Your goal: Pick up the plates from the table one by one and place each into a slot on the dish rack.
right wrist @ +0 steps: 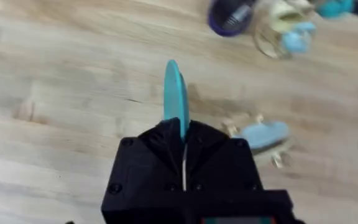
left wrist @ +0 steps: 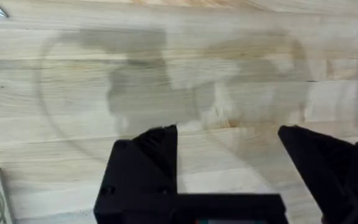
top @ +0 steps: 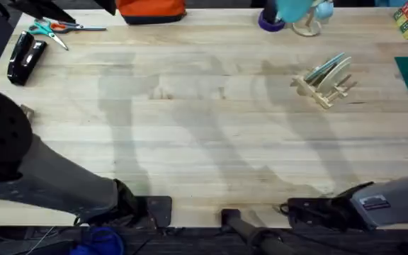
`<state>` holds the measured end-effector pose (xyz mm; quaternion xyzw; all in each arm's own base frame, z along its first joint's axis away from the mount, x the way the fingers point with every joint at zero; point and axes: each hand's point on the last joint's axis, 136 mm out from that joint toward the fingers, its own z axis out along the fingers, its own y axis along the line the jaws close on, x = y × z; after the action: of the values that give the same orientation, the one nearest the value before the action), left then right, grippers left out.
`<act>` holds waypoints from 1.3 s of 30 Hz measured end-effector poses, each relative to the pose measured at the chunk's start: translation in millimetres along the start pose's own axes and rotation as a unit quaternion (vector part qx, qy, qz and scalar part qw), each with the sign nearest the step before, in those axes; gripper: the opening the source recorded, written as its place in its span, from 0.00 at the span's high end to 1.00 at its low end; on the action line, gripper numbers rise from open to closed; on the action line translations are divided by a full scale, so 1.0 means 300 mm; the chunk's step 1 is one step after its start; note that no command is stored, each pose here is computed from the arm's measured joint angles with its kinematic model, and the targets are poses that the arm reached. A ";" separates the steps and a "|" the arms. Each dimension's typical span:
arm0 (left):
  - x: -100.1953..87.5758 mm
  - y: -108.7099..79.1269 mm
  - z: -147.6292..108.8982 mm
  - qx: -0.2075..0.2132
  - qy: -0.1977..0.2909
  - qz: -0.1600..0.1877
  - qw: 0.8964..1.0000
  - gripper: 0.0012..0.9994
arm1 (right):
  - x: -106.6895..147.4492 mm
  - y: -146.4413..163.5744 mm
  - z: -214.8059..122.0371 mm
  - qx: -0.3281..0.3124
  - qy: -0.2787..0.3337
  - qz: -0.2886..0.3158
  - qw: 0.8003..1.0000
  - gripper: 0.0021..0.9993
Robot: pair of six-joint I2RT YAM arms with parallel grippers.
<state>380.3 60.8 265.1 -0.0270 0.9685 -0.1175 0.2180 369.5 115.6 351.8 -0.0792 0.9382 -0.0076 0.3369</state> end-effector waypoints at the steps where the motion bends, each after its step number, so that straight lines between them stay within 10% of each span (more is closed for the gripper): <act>1: 0.000 0.000 0.000 0.000 0.000 0.000 1.000 0.01 | 0.009 -0.028 -0.021 0.006 0.000 0.014 1.000 0.97; 8: 0.000 0.000 0.000 0.000 0.000 0.000 1.000 0.01 | 0.146 -0.274 -0.218 0.101 0.005 0.155 0.983 0.97; 22: 0.000 0.000 0.000 0.000 0.000 -0.001 1.000 0.01 | 0.229 -0.416 -0.342 0.210 -0.037 0.326 0.921 0.97; 39: 0.000 0.000 0.000 0.000 0.000 -0.001 1.000 0.01 | 0.232 -0.458 -0.348 0.233 -0.055 0.384 0.892 0.97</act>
<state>380.2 60.8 265.1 -0.0278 0.9685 -0.1177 0.2178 270.1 -34.9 397.8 0.3676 0.8466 -0.0922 0.3736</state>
